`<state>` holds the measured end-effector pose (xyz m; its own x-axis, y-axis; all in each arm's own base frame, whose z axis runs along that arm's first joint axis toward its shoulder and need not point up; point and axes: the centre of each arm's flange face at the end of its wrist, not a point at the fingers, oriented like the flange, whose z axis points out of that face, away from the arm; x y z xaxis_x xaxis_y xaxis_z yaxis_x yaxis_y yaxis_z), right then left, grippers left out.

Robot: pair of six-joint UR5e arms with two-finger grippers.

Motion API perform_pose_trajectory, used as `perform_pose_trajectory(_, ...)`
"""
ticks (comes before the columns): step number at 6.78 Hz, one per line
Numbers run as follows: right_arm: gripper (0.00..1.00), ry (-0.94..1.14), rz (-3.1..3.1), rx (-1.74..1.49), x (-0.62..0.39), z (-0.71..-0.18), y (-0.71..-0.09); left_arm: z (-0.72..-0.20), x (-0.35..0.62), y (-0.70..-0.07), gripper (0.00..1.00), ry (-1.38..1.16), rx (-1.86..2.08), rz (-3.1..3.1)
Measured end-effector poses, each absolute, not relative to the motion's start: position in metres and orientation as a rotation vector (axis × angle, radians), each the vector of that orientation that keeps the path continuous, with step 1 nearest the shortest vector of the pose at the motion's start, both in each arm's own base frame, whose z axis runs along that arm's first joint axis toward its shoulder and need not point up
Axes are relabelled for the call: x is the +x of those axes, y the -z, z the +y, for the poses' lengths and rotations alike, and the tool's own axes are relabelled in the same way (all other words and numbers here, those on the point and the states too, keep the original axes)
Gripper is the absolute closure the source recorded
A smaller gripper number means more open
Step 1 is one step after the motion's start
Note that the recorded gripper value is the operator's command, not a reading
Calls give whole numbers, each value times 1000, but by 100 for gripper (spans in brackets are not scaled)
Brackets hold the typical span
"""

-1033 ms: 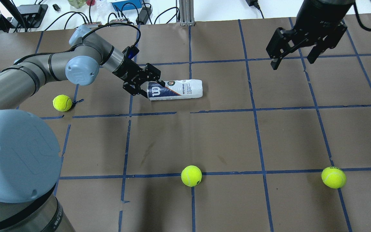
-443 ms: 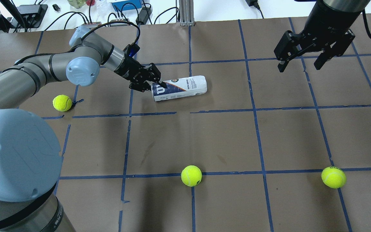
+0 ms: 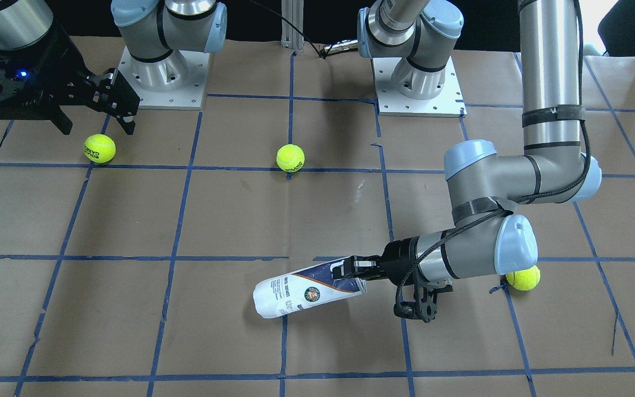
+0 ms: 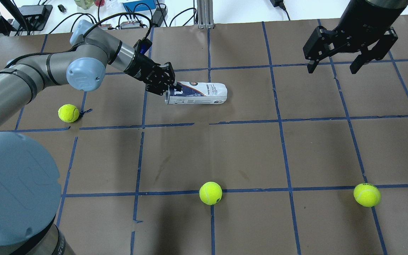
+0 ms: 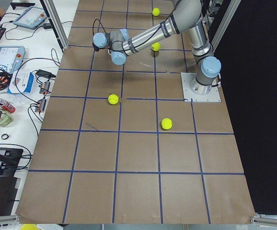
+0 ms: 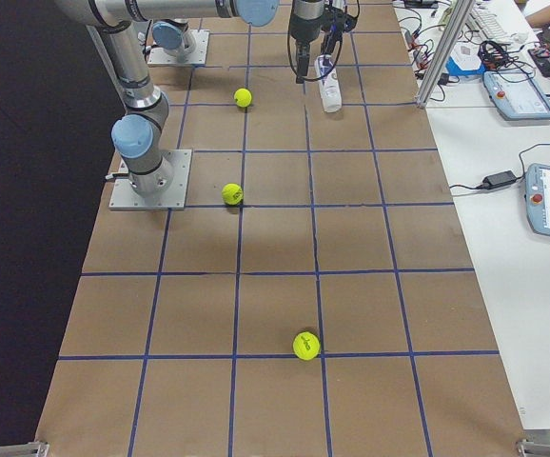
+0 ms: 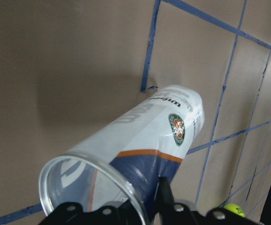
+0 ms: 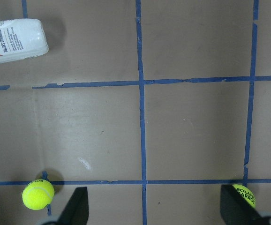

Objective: Lift up tennis ball bucket
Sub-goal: 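Lift the can with the left gripper and swing it upright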

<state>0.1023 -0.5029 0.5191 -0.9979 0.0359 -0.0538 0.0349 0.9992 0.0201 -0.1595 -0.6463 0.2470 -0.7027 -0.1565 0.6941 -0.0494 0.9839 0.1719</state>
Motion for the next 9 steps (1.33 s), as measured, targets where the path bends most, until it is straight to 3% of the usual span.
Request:
perform_pose_trajectory(5, 0, 37, 3075, 172, 116, -515, -514, -632, -186, -358, 100, 60, 219, -2429)
perform_pose_trajectory(9, 0, 36, 3080, 93, 115, -517, -510, -638, -284, -408, 100, -116, -154, -3034)
